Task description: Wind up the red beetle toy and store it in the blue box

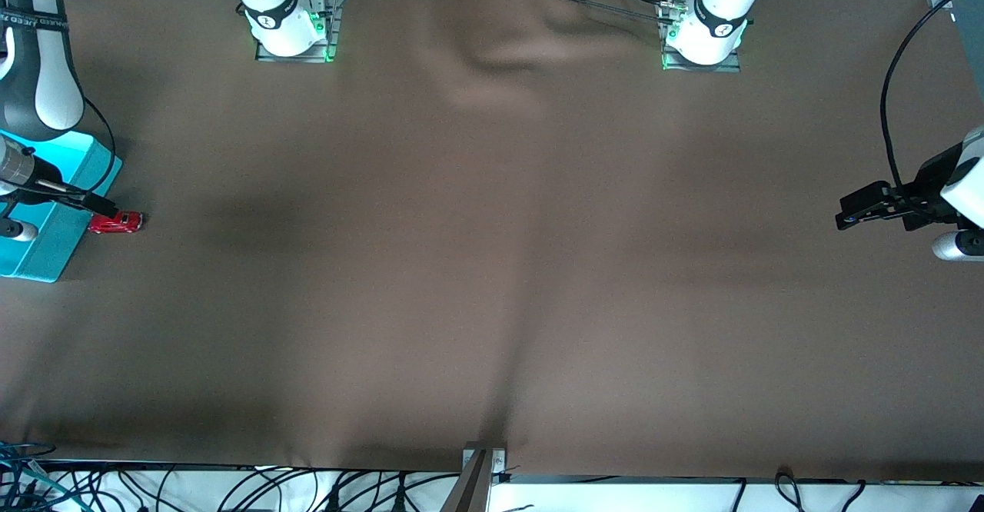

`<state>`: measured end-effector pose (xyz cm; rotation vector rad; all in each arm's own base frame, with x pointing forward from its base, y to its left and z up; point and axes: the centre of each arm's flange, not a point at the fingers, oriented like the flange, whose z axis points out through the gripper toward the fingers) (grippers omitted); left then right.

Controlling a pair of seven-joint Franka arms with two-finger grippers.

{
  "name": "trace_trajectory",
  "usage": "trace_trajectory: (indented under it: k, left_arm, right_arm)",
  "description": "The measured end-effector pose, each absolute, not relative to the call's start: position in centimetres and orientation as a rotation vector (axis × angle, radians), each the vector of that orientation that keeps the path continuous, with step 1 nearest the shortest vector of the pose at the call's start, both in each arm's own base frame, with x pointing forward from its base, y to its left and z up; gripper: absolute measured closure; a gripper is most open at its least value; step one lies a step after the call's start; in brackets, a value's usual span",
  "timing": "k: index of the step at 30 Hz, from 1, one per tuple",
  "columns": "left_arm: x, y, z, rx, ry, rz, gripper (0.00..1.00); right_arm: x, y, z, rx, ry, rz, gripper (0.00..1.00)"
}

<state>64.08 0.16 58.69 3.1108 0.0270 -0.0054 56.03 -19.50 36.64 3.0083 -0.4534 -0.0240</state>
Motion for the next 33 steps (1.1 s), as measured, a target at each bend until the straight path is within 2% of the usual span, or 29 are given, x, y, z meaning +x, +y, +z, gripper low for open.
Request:
trace_trajectory:
  k: [16, 33]
  left_arm:
    - [64.1, 0.1, 58.7, 3.111, 0.027, -0.006, 0.00]
    - [64.1, 0.1, 58.7, 3.111, 0.027, -0.006, 0.00]
  right_arm:
    - [54.1, -22.4, 30.2, 2.886, -0.876, 0.009, 0.00]
    - [53.7, -24.0, 26.1, 2.711, -1.264, 0.032, 0.00]
